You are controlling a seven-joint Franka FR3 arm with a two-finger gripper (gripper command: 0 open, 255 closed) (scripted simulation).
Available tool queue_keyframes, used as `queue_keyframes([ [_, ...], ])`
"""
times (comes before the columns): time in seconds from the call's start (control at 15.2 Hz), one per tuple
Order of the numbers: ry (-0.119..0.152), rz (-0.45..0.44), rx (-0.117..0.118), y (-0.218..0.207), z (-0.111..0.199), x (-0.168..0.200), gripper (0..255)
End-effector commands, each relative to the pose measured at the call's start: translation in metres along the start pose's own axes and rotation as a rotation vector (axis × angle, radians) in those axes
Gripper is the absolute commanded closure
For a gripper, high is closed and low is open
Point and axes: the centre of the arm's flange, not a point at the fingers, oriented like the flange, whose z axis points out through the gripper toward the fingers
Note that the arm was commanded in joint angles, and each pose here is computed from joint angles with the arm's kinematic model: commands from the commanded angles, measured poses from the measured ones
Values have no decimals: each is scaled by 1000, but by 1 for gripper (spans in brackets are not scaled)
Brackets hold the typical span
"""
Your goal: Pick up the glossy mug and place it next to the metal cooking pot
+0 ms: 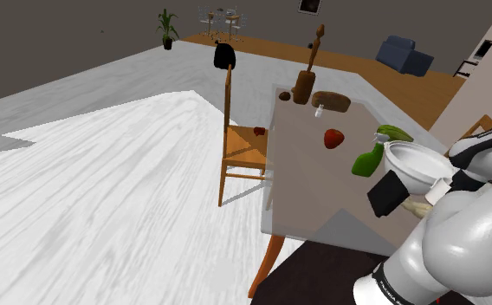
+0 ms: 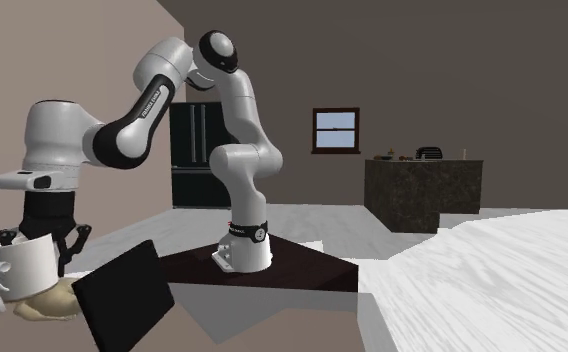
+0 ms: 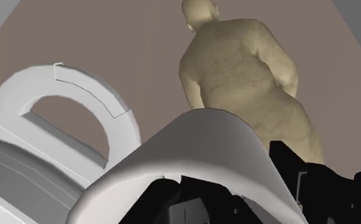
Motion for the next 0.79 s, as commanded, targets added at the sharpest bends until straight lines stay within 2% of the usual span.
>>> queue_keyframes([
  [0.0,1,-4,64,-20,25,1,255],
  [0.46,1,-4,64,-20,25,1,255],
  [0.53,-1,-4,63,-17,25,6,0],
  [0.59,-8,-5,63,-20,36,6,0],
  [0.66,3,-5,63,-33,35,-1,0],
  [0.73,5,-7,66,-28,25,7,0],
])
